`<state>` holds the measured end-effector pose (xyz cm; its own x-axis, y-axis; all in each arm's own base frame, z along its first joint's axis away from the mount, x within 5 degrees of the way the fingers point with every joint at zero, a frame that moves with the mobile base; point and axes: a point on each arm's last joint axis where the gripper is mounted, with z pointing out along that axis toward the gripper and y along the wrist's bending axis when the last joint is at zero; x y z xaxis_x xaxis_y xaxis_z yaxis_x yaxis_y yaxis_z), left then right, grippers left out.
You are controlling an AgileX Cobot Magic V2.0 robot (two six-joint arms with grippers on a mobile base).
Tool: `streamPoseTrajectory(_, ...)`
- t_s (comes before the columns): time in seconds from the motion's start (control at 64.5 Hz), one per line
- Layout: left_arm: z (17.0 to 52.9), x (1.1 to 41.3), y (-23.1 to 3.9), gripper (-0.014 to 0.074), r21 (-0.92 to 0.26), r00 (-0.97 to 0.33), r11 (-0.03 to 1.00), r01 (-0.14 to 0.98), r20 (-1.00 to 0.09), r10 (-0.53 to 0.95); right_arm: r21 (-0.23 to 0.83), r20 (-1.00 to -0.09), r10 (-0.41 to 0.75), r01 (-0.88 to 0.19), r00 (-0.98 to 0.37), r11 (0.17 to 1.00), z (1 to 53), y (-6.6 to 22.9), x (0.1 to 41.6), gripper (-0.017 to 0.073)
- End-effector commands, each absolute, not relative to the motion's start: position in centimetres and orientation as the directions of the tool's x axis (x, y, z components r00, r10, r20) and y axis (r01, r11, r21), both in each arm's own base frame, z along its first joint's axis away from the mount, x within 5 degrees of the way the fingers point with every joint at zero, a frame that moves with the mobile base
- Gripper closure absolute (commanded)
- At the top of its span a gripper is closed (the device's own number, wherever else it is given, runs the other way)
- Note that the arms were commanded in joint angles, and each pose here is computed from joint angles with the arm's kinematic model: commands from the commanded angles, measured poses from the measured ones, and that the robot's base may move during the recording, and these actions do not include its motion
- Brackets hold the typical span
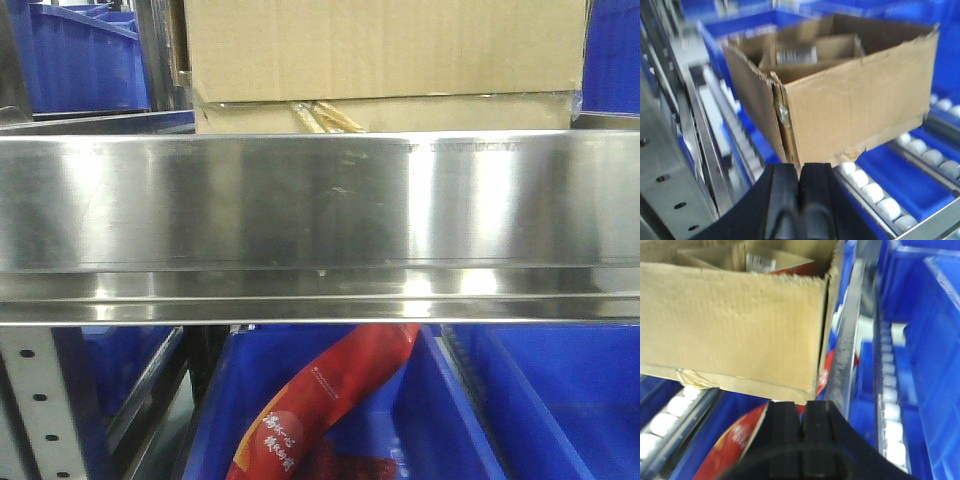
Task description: Stack two boxes on right shelf middle
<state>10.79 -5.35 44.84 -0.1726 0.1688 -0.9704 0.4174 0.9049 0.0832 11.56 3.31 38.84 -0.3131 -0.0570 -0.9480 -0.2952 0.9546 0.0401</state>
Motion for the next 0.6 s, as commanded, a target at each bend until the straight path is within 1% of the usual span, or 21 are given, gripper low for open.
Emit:
streamPoseTrajectory(0.0, 42.9, 9.5, -4.8, 0.0705, 0.088, -0.082, 0.892, 0.443, -0.987, 0.138, 0.021, -0.969, -0.05, -0.282, -0.242, 0.959, 37.4, 3.0, 10.9, 0.0722)
streamPoseTrajectory(0.062, 41.3, 8.7, -4.5, 0.0705, 0.094, -0.033, 0.885, 0.456, -0.992, 0.122, 0.021, -0.974, -0.042, -0.274, -0.221, 0.962, 36.4, 2.9, 10.6, 0.0722)
streamPoseTrajectory(0.077, 40.5, 8.7, -4.5, 0.0705, 0.096, -0.042, 0.883, 0.459, -0.991, 0.129, 0.021, -0.976, -0.04, -0.272, -0.216, 0.962, 36.2, 2.9, 10.6, 0.0722)
streamPoseTrajectory(0.093, 40.3, 8.5, -4.4, 0.0705, 0.099, -0.016, 0.881, 0.463, -0.993, 0.12, 0.021, -0.978, -0.036, -0.268, -0.206, 0.963, 35.8, 2.8, 10.5, 0.0722)
streamPoseTrajectory(0.108, 39.4, 8.4, -4.5, 0.0705, 0.103, -0.015, 0.878, 0.468, -0.992, 0.125, 0.019, -0.98, -0.036, -0.266, -0.198, 0.964, 35.6, 2.8, 10.4, 0.0722)
streamPoseTrajectory(0.186, 37.3, 8.1, -4.6, 0.0705, 0.108, 0.023, 0.867, 0.487, -0.994, 0.111, 0.019, -0.985, -0.025, -0.254, -0.168, 0.967, 34.6, 2.7, 10.5, 0.0722)
streamPoseTrajectory(0.202, 36.6, 8.2, -4.6, 0.0705, 0.11, 0.014, 0.865, 0.49, -0.993, 0.118, 0.019, -0.986, -0.023, -0.252, -0.162, 0.968, 34.5, 2.6, 10.5, 0.0722)
streamPoseTrajectory(0.279, 35.0, 8.2, -5.0, 0.0705, 0.11, 0.052, 0.852, 0.513, -0.994, 0.096, 0.019, -0.989, -0.018, -0.245, -0.149, 0.969, 34.0, 2.6, 10.6, 0.0721)
streamPoseTrajectory(0.403, 33.7, 8.4, -5.4, 0.0705, 0.103, 0.086, 0.837, 0.537, -0.994, 0.067, 0.019, -0.991, -0.014, -0.241, -0.134, 0.97, 34.0, 2.6, 10.7, 0.0721)
streamPoseTrajectory(0.589, 33.6, 8.4, -5.4, 0.0705, 0.103, 0.087, 0.837, 0.538, -0.994, 0.066, 0.018, -0.993, -0.01, -0.238, -0.118, 0.971, 34.1, 2.5, 10.7, 0.0721)
